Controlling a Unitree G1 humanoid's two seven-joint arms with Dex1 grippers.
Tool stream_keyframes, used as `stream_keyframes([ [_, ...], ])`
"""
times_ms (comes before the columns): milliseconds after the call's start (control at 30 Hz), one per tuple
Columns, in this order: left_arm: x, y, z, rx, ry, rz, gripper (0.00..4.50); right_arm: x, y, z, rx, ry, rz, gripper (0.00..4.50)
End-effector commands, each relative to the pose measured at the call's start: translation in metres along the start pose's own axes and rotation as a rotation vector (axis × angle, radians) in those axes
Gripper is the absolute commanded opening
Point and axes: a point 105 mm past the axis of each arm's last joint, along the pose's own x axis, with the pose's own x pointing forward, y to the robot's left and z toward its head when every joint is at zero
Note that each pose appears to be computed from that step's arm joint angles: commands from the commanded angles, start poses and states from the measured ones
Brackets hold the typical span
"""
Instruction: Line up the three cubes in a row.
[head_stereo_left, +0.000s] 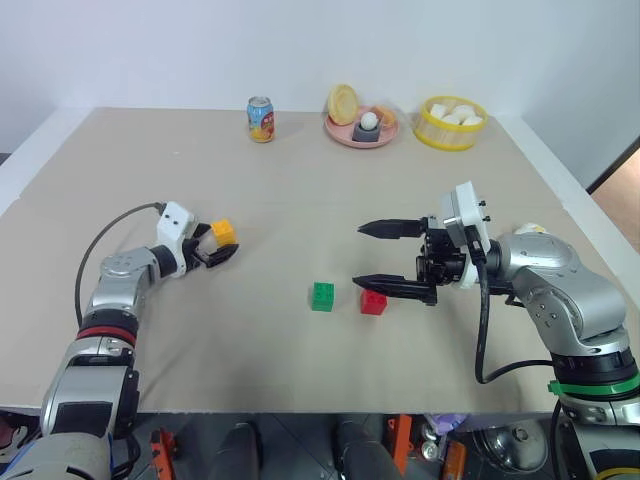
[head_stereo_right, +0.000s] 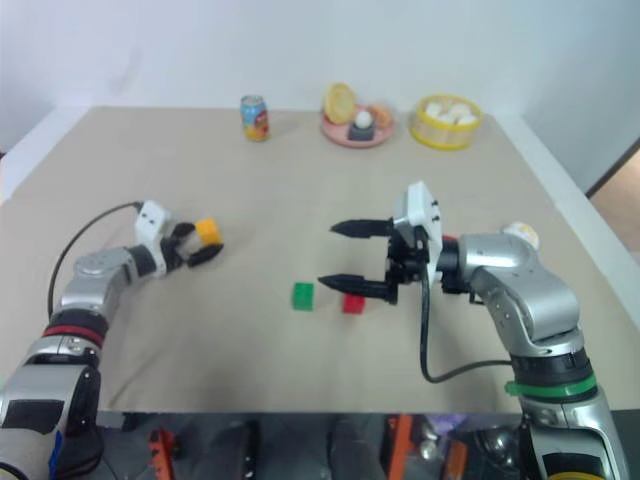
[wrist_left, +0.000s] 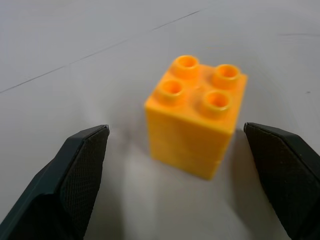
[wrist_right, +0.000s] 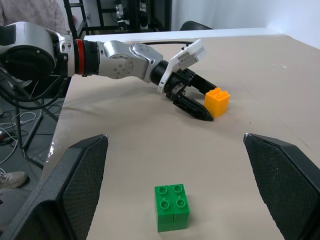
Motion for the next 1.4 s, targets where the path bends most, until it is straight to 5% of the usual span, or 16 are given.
stream_keyframes([
  [33,0.000,0.003,0.017,0.039,-0.045,-0.008,4.46,-0.004,-0.002,0.012,-0.051,-0.014,-0.015,4.50],
  [733,-0.011,0.014,0.011,0.036,-0.015,0.047,4.46,-0.002,-0.004,0.012,-0.056,-0.009,-0.008,4.50],
  [933,-0.013,0.014,0.012,-0.005,-0.031,0.029,2.33,-0.003,-0.005,0.013,-0.060,-0.008,-0.006,4.50],
  [1100,-0.013,0.022,0.017,0.014,-0.044,0.081,3.46,-0.002,-0.006,0.014,-0.060,-0.010,-0.005,4.50],
  [1167,-0.014,0.024,0.018,0.012,-0.044,0.098,3.46,-0.002,-0.005,0.014,-0.057,-0.010,-0.002,4.50],
  [1400,-0.012,0.020,0.014,0.008,-0.024,0.071,1.70,-0.002,-0.004,0.013,-0.055,-0.012,0.000,4.50],
])
